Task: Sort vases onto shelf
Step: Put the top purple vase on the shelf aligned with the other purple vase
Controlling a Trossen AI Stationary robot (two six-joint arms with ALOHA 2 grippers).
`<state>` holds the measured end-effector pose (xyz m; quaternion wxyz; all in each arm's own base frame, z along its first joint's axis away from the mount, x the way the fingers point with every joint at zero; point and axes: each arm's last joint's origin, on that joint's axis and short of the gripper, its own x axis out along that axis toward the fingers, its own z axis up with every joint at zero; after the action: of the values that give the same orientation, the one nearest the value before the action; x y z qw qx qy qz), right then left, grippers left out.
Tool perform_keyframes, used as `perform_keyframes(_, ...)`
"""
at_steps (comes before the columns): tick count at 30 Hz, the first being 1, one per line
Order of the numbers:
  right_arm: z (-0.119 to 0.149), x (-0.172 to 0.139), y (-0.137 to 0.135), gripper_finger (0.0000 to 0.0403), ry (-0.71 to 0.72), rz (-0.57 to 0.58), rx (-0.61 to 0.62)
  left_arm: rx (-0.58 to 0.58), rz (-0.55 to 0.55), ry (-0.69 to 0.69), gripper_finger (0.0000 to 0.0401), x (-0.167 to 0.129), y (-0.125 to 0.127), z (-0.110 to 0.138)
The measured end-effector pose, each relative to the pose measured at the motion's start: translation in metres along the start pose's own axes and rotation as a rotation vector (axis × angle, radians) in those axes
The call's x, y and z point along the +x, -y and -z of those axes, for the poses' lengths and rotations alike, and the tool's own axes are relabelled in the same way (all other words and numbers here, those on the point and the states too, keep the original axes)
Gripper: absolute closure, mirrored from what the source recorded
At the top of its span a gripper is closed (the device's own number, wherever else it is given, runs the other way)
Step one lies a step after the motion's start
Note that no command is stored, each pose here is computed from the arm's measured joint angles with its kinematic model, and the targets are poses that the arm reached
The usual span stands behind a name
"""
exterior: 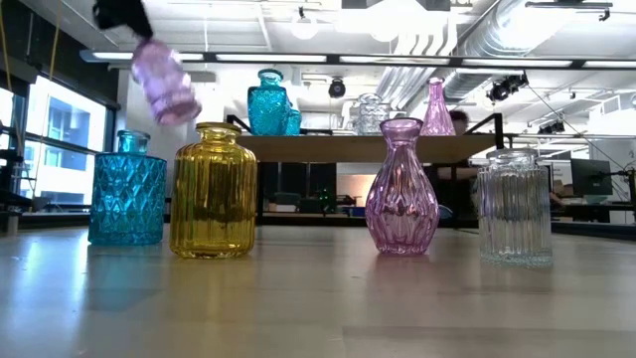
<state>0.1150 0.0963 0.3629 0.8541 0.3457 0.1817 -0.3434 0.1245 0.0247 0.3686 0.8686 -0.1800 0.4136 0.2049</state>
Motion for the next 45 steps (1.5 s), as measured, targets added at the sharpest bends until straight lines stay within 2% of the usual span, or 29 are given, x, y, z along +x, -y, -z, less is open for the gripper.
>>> perform_keyframes(6,-0.011,-0.005,0.010,0.0402,-0.026,-0.021,0.008,0.087,0.037,0.041,0.0385,-0.010,0.028,-0.037)
perform_keyframes(14,-0.025,-0.010,0.020,0.0402,0.005,-0.065,-0.004,0.290,0.059,0.060,0.0385,0.012,0.082,-0.099)
perform_keyframes(22,-0.018,-0.010,0.019,0.0402,-0.172,-0.022,-0.016,0.432,0.099,0.232,0.0385,0.033,0.127,-0.169)
perform_keyframes(28,-0.008,-0.008,0.010,0.0402,-0.275,-0.015,-0.070,0.476,0.111,0.285,0.0385,0.059,0.144,-0.207)
perform_keyframes(33,0.001,-0.007,0.006,0.0402,-0.361,0.012,-0.114,0.470,0.146,0.313,0.0385,0.090,0.149,-0.219)
perform_keyframes(43,0.005,-0.005,0.001,0.0402,-0.338,0.010,-0.133,0.491,0.147,0.312,0.0385,0.130,0.152,-0.230)
perform_keyframes(45,0.005,-0.004,0.000,0.0402,-0.297,0.005,-0.132,0.501,0.144,0.297,0.0385,0.137,0.153,-0.229)
